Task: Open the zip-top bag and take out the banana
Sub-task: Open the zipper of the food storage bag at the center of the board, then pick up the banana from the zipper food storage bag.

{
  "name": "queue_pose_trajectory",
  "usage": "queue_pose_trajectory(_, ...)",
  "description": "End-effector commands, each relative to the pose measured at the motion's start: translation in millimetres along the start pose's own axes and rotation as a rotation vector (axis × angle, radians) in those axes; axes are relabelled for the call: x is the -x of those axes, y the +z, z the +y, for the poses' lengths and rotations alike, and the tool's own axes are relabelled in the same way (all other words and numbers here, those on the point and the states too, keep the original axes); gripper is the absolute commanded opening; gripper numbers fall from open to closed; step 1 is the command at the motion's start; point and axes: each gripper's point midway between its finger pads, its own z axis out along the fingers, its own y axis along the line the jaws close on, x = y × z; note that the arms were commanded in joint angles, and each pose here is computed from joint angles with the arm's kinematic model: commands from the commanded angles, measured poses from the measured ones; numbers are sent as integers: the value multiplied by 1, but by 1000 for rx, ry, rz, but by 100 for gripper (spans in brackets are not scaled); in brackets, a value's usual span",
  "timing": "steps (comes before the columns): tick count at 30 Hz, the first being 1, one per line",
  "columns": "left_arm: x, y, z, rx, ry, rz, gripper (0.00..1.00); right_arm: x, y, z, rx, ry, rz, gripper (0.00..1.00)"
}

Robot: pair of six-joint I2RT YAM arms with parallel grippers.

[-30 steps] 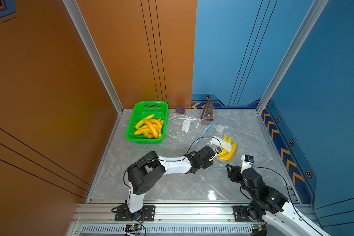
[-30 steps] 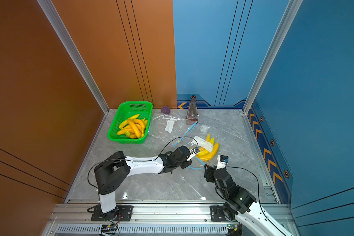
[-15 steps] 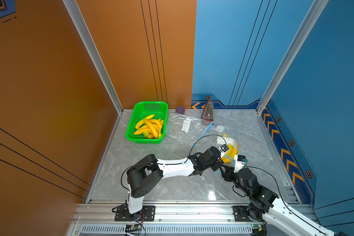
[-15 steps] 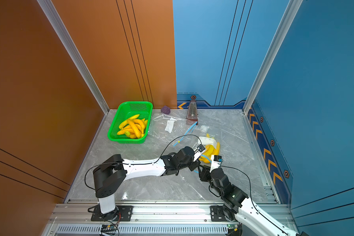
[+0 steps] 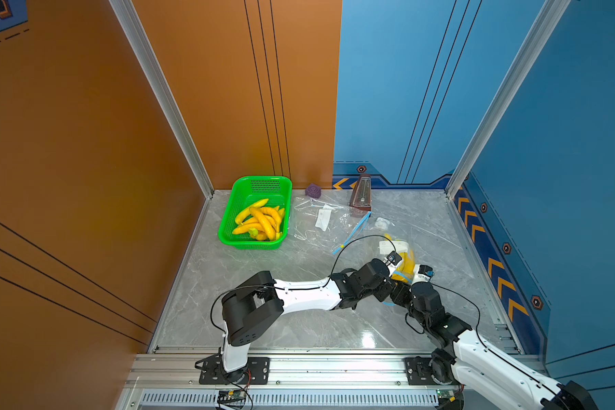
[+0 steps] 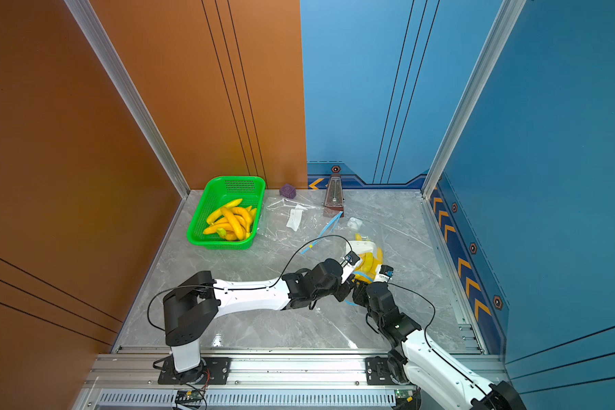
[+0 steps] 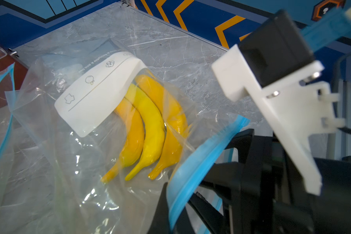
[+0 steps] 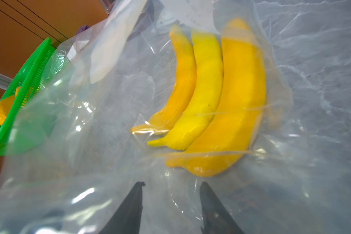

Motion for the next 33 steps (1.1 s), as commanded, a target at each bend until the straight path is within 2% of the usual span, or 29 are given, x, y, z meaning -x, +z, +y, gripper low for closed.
queue_pose_trajectory(1, 11, 5, -12, -38, -44, -30, 2, 13, 5, -12, -41, 25, -77, 50)
queue_pose_trajectory(5, 8, 11, -22, -63, -46, -21, 3, 18, 7, -30, -131, 33, -106, 58)
queue_pose_trajectory(14, -2, 27, -32, -89, -75, 8, 4, 32, 17, -56, -262, 72, -134, 69)
queue_pose_trajectory(24, -5, 31, -37, -116, -100, 8, 7, 43, 46, -46, -254, 95, -127, 67)
queue_pose_trajectory(29, -5, 31, -34, -110, -104, 6, 5, 55, 43, -56, -340, 96, -174, 62)
queue_pose_trajectory(33, -3, 30, -32, -113, -120, -10, 4, 51, 45, -68, -423, 94, -158, 63)
